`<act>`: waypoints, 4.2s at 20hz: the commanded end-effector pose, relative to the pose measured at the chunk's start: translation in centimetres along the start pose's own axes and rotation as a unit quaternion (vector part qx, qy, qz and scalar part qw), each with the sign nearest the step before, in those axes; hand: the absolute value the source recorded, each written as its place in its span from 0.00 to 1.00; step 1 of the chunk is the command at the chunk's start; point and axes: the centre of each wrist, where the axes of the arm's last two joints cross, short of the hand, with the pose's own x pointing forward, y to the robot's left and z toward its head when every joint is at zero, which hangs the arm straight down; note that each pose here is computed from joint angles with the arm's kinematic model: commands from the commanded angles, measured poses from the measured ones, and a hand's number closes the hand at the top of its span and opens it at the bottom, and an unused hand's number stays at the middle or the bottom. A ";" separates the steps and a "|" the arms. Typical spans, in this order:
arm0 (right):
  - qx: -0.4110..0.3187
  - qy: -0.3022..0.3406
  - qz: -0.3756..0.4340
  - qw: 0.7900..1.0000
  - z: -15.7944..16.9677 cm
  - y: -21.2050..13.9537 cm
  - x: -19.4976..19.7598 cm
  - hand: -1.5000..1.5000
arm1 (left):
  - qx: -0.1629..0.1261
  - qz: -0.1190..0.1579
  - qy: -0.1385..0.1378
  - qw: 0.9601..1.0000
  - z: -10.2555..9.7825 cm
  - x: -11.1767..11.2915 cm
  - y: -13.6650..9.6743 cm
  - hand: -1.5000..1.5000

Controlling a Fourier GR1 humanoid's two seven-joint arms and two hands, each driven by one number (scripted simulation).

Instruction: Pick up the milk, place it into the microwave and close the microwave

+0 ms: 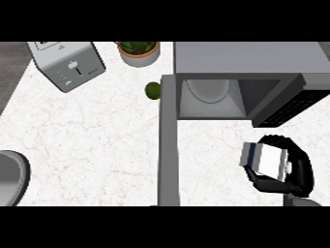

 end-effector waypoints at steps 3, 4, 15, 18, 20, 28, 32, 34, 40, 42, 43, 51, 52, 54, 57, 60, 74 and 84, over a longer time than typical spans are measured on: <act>0.015 -0.010 -0.006 1.000 -1.8 2.7 3.4 1.00 | 0.000 -0.001 -0.005 1.000 1.6 0.8 0.9 0.00; 0.025 -0.019 0.013 0.999 -1.2 4.2 4.8 1.00 | 0.009 0.007 -0.001 1.000 -0.1 0.9 0.7 0.00; 0.015 0.004 0.103 0.995 -10.8 7.5 4.0 1.00 | 0.004 -0.002 0.005 1.000 0.7 0.2 2.2 0.00; 0.023 0.023 0.105 0.994 -13.9 9.3 4.3 1.00 | 0.004 0.002 0.006 1.000 0.1 -1.6 2.1 0.00; 0.021 0.031 0.106 0.994 -13.9 9.8 1.9 1.00 | 0.011 -0.001 0.010 1.000 0.6 -0.5 2.3 0.00; 0.033 0.025 0.124 0.991 -17.3 11.3 1.3 1.00 | -0.006 -0.001 0.013 1.000 -1.2 -0.6 2.5 0.00; 0.019 0.014 0.137 0.990 -19.9 9.6 2.6 1.00 | -0.020 0.009 0.008 1.000 -1.1 -1.1 3.0 0.00; 0.015 0.008 0.152 0.988 -19.2 9.3 1.8 1.00 | -0.023 0.011 -0.001 1.000 -1.8 -1.0 3.1 0.00; -0.007 -0.024 0.202 0.979 -20.0 7.3 2.4 1.00 | -0.043 0.018 -0.008 0.999 -2.5 -1.2 2.4 0.00; -0.009 -0.037 0.215 0.976 -19.9 7.6 2.3 1.00 | -0.051 0.020 -0.002 0.999 -3.0 -1.3 1.9 0.00; -0.012 -0.037 0.220 0.975 -19.3 6.8 1.8 1.00 | -0.041 0.013 -0.002 0.999 -3.2 -1.5 2.6 0.00; -0.120 -0.042 0.215 0.968 -17.7 6.4 0.9 1.00 | -0.063 0.008 -0.014 0.998 -4.5 -1.2 1.7 0.00; -0.132 -0.044 0.235 0.962 -17.3 5.8 0.7 1.00 | -0.054 0.007 0.002 0.999 -4.2 -1.7 1.8 0.00; -0.147 -0.063 0.246 0.956 -17.2 5.5 0.8 1.00 | -0.069 -0.003 -0.001 0.998 -4.4 -1.2 1.7 0.00; -0.150 -0.105 0.322 0.929 -16.4 3.4 0.9 0.00 | -0.072 -0.013 -0.001 0.997 -4.5 -0.9 1.8 0.00; -0.148 -0.112 0.345 0.920 -15.8 2.9 0.7 0.00 | -0.077 -0.019 -0.004 0.997 -5.1 -0.8 1.3 0.00; -0.128 -0.071 0.283 0.948 -13.7 5.1 -0.6 0.00 | -0.118 -0.015 0.002 0.993 -6.7 -1.6 -0.3 0.00; -0.132 -0.039 0.271 0.953 -13.1 5.2 -1.1 0.00 | -0.131 -0.012 0.008 0.991 -7.3 -2.1 -1.7 0.00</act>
